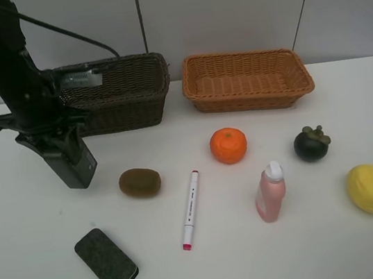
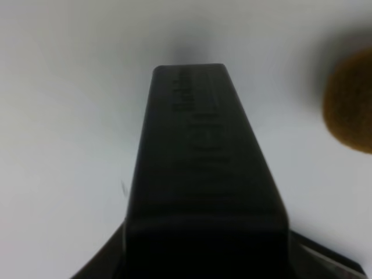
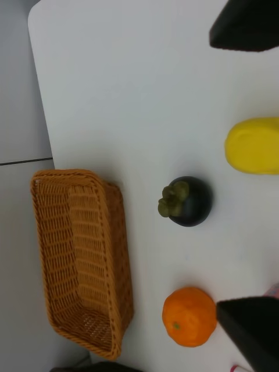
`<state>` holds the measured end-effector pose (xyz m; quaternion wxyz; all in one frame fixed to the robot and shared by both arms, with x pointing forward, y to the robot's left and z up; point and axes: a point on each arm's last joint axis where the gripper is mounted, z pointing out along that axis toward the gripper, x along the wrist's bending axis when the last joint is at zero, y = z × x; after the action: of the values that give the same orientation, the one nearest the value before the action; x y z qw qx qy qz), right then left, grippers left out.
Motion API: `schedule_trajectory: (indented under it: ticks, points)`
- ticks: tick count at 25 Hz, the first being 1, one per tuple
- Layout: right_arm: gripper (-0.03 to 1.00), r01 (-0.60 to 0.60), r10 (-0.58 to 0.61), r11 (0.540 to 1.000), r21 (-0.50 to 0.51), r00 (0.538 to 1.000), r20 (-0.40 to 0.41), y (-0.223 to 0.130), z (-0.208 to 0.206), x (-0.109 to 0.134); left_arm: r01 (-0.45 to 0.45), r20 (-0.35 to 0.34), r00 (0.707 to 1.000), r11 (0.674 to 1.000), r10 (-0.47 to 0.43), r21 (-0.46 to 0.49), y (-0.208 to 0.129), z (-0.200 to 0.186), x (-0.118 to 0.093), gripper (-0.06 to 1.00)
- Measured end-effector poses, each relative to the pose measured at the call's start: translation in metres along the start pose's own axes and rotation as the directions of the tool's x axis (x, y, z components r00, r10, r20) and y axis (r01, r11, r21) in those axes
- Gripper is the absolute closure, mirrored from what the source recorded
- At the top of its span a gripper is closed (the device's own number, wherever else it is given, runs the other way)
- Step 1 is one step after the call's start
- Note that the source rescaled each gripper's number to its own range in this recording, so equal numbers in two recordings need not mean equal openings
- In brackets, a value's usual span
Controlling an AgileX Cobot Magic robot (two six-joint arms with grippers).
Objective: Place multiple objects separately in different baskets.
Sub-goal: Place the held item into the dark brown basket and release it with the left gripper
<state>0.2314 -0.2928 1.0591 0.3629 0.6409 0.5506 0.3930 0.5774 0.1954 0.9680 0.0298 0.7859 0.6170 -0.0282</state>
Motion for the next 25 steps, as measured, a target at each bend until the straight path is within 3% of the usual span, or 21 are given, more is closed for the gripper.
schedule_trajectory:
  ticks: [4, 9, 13, 19, 21, 23, 25]
  points:
    - [-0.03, -0.001, 0.001, 1.0, 0.0, 1.0, 0.0, 0.0, 0.0, 0.0, 0.032, 0.025, 0.999, 0.991, -0.029, -0.127, 0.026, -0.062, 0.004, 0.58]
    - [-0.03, -0.001, 0.001, 1.0, 0.0, 1.0, 0.0, 0.0, 0.0, 0.0, 0.13, 0.044, 0.991, 0.939, -0.123, -0.32, 0.084, -0.097, 0.033, 0.58]
    - [-0.03, -0.001, 0.001, 1.0, 0.0, 1.0, 0.0, 0.0, 0.0, 0.0, 0.148, 0.041, 0.989, 0.915, -0.143, -0.375, 0.127, -0.083, 0.049, 0.58]
    - [-0.03, -0.001, 0.001, 1.0, 0.0, 1.0, 0.0, 0.0, 0.0, 0.0, 0.151, 0.035, 0.988, 0.927, -0.148, -0.343, 0.164, -0.026, 0.058, 0.57]
    - [-0.03, -0.001, 0.001, 1.0, 0.0, 1.0, 0.0, 0.0, 0.0, 0.0, 0.159, 0.035, 0.987, 0.931, -0.157, -0.329, 0.167, -0.016, 0.059, 0.46]
    - [-0.03, -0.001, 0.001, 1.0, 0.0, 1.0, 0.0, 0.0, 0.0, 0.0, 0.177, 0.039, 0.984, 0.928, -0.174, -0.329, 0.167, -0.015, 0.06, 0.21]
    - [-0.03, -0.001, 0.001, 1.0, 0.0, 1.0, 0.0, 0.0, 0.0, 0.0, 0.18, 0.041, 0.983, 0.925, -0.176, -0.335, 0.167, -0.017, 0.059, 0.04]
